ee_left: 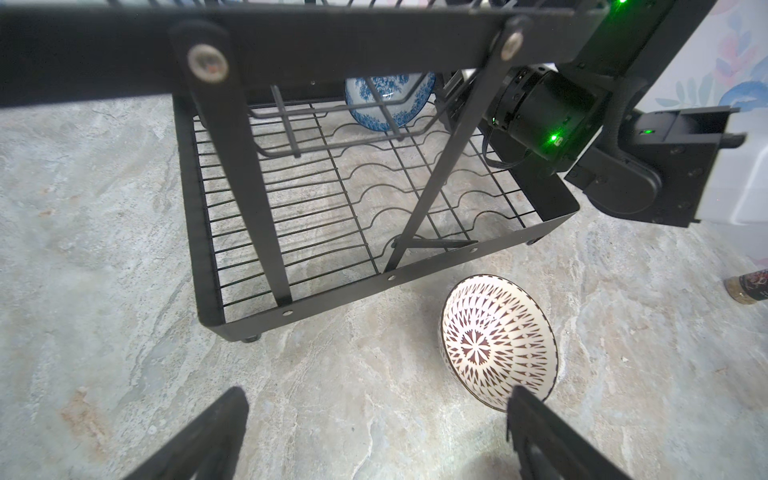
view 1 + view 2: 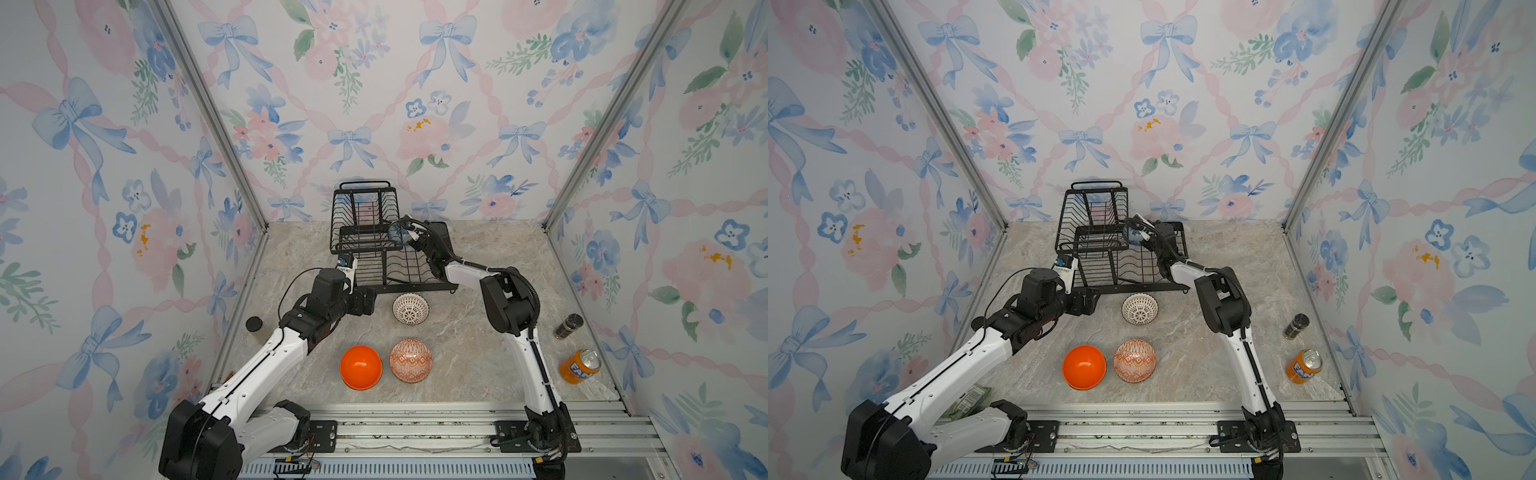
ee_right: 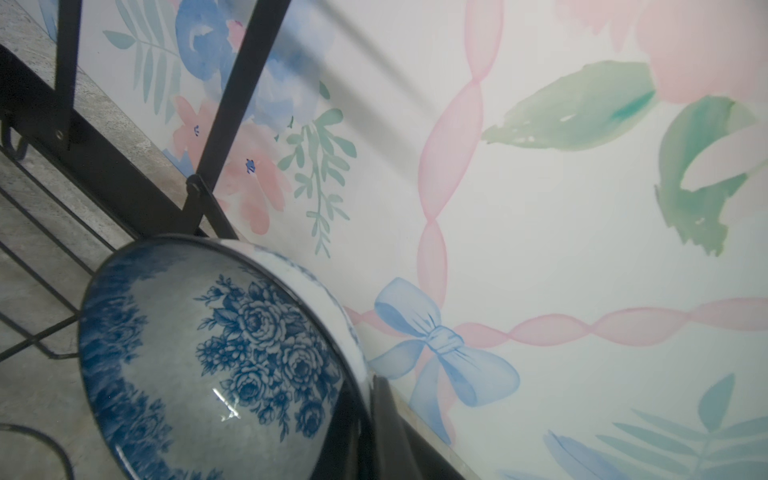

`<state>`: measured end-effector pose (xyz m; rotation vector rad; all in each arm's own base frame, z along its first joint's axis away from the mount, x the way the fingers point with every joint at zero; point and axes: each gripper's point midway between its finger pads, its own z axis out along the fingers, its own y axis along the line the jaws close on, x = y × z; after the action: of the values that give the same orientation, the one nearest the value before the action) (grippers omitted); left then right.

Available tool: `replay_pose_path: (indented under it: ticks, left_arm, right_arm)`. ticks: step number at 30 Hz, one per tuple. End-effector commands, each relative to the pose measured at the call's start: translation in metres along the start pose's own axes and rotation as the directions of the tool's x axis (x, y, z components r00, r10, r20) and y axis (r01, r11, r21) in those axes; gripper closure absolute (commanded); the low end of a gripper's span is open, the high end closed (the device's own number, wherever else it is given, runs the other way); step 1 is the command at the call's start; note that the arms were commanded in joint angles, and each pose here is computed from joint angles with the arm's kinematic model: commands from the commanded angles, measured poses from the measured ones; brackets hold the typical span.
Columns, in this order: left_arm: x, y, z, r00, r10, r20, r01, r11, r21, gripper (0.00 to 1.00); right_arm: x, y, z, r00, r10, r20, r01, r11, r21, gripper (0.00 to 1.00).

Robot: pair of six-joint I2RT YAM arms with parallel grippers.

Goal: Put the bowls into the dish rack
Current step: 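Lower the blue bowl upright into the lower rack tier with the right gripper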

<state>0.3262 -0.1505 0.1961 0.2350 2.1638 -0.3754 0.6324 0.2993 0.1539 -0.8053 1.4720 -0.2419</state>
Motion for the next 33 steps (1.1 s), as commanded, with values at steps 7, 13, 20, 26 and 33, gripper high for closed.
replay_pose_path:
  ticks: [7, 13, 20, 26, 33]
  left_arm:
    - [-0.001, 0.001, -0.001, 1.0, 0.012, -0.002, -0.012, 1.0, 0.009, 0.02]
    - [0.0, 0.003, -0.002, 1.0, 0.011, -0.001, -0.011, 1.0, 0.008, 0.02]
    - [0.001, 0.004, -0.005, 1.0, 0.006, 0.004, -0.006, 1.0, 0.009, 0.02]
    - [0.002, 0.004, -0.005, 1.0, 0.005, 0.002, -0.005, 1.0, 0.009, 0.02]
    - [0.003, 0.004, -0.008, 1.0, 0.002, 0.008, -0.002, 1.0, 0.015, 0.02]
  right_arm:
    - [-0.038, 0.007, 0.002, 0.994, 0.004, 0.112, -0.007, 0.999, 0.032, 1.0]
    - [-0.034, 0.019, 0.002, 0.994, 0.021, 0.107, -0.019, 1.0, -0.016, 1.0]
    - [-0.031, 0.03, 0.001, 0.995, 0.033, 0.098, -0.028, 0.998, -0.052, 1.0]
    - [-0.026, 0.042, 0.0, 0.996, 0.033, 0.087, -0.026, 0.996, -0.081, 1.0]
    - [-0.007, 0.052, 0.001, 0.998, 0.028, 0.055, -0.023, 0.995, -0.092, 1.0]
